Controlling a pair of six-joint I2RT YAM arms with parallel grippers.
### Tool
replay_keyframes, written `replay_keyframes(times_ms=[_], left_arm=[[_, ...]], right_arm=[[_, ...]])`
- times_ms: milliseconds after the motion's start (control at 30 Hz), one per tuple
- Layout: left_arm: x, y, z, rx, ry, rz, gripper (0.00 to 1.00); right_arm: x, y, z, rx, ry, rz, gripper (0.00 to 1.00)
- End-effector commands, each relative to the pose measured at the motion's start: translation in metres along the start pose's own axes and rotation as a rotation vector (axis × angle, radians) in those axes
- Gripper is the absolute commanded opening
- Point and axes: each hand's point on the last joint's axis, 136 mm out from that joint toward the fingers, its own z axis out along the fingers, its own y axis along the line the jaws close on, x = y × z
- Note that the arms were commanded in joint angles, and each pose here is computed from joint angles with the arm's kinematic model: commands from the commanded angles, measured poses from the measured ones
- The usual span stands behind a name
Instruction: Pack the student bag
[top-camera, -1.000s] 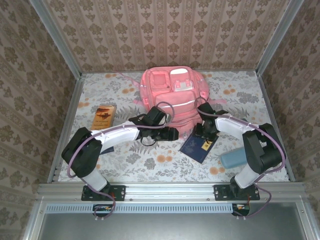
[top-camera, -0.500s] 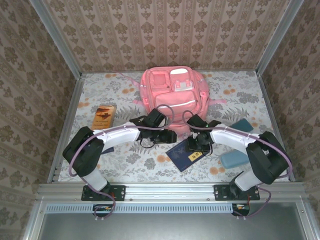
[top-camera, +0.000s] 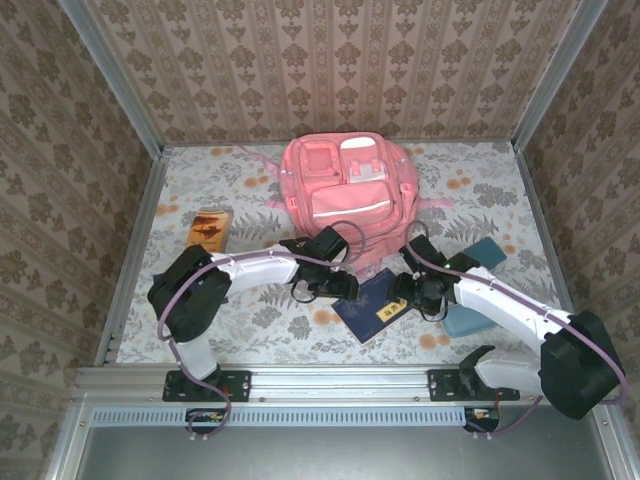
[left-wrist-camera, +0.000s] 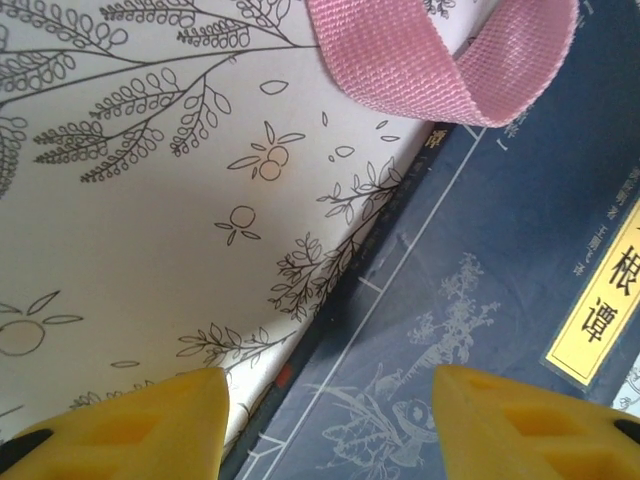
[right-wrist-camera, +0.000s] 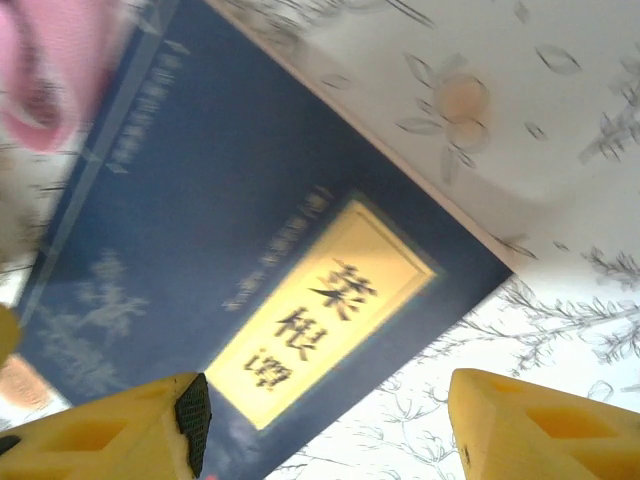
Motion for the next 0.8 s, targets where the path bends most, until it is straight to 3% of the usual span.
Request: replay_keyframes(times_ms=[0, 300, 567, 767], left_arm=[[0.003, -0.003, 0.005, -0.009, 0.037, 0.039, 0.53], [0.019, -0.022, 0.013, 0.050, 0.105, 0.093, 0.41], [0.025, -0.054, 0.010, 0.221, 0.121, 0.133, 0.41], [0.018, -0.024, 0.013, 0.034, 0.073, 0.059, 0.41]], right_arm=[[0.005, -0.005, 0.007, 0.004, 0.021, 0.112, 0.66], [0.008, 0.000, 0.029, 0.003, 0.074, 0.136, 0.59], [-0.025, 0.004, 0.033, 0.009, 0.071, 0.026, 0.56], [-0.023, -0.008, 0.025, 0.042, 0.079, 0.055, 0.58]])
